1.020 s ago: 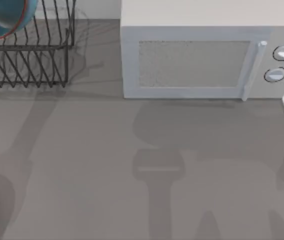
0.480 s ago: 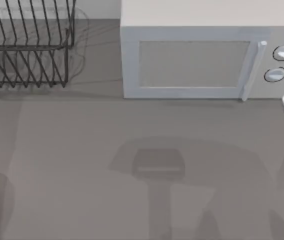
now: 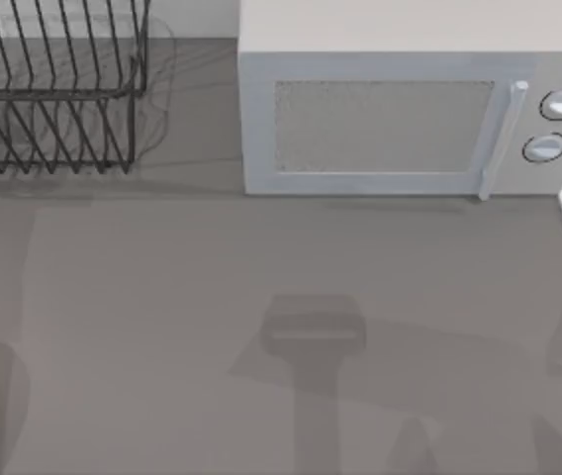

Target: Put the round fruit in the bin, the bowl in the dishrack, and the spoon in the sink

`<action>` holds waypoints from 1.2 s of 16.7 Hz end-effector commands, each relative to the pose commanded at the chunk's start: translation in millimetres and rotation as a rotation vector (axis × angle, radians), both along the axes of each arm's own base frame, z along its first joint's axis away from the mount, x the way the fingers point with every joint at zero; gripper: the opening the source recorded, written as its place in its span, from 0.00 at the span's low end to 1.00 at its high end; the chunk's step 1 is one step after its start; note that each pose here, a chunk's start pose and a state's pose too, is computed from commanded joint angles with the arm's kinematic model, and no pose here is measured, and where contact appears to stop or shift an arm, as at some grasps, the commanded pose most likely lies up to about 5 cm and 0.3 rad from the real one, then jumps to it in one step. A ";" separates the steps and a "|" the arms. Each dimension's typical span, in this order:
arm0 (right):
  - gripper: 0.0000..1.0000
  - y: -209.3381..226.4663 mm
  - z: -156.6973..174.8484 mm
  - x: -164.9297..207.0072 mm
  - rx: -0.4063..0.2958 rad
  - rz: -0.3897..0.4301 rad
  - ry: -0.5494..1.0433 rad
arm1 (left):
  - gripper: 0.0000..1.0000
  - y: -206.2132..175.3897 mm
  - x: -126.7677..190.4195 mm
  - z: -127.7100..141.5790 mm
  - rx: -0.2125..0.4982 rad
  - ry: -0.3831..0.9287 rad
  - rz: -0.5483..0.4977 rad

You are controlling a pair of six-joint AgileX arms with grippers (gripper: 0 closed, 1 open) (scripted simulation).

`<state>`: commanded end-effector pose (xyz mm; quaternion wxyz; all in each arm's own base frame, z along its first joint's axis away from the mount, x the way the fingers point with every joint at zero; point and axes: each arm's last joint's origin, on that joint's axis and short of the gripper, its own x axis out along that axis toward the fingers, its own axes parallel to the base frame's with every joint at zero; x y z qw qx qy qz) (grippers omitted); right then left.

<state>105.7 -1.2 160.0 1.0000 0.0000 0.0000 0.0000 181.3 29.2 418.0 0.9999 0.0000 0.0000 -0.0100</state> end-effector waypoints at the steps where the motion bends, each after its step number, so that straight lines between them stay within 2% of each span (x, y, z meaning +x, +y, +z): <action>1: 1.00 0.0 0.0 0.0 0.000 0.000 0.000 | 0.00 -0.4 0.6 0.4 0.000 0.002 -0.001; 4: 1.00 0.0 0.0 0.0 0.000 0.000 0.000 | 0.00 1.3 11.9 -2.5 0.000 0.003 0.001; 8: 1.00 0.0 0.0 0.0 0.000 0.000 0.000 | 0.00 8.2 68.3 -25.4 -0.002 0.010 0.007; 14: 1.00 0.0 0.0 0.0 0.000 0.000 0.000 | 0.00 9.4 163.8 -108.9 0.001 -0.014 0.009; 17: 1.00 0.0 0.0 0.0 0.000 0.000 0.000 | 0.00 3.4 188.7 -156.2 0.002 -0.022 0.004; 20: 1.00 0.0 0.0 0.0 0.000 0.000 0.000 | 0.00 -2.4 198.5 -191.1 0.000 -0.006 0.001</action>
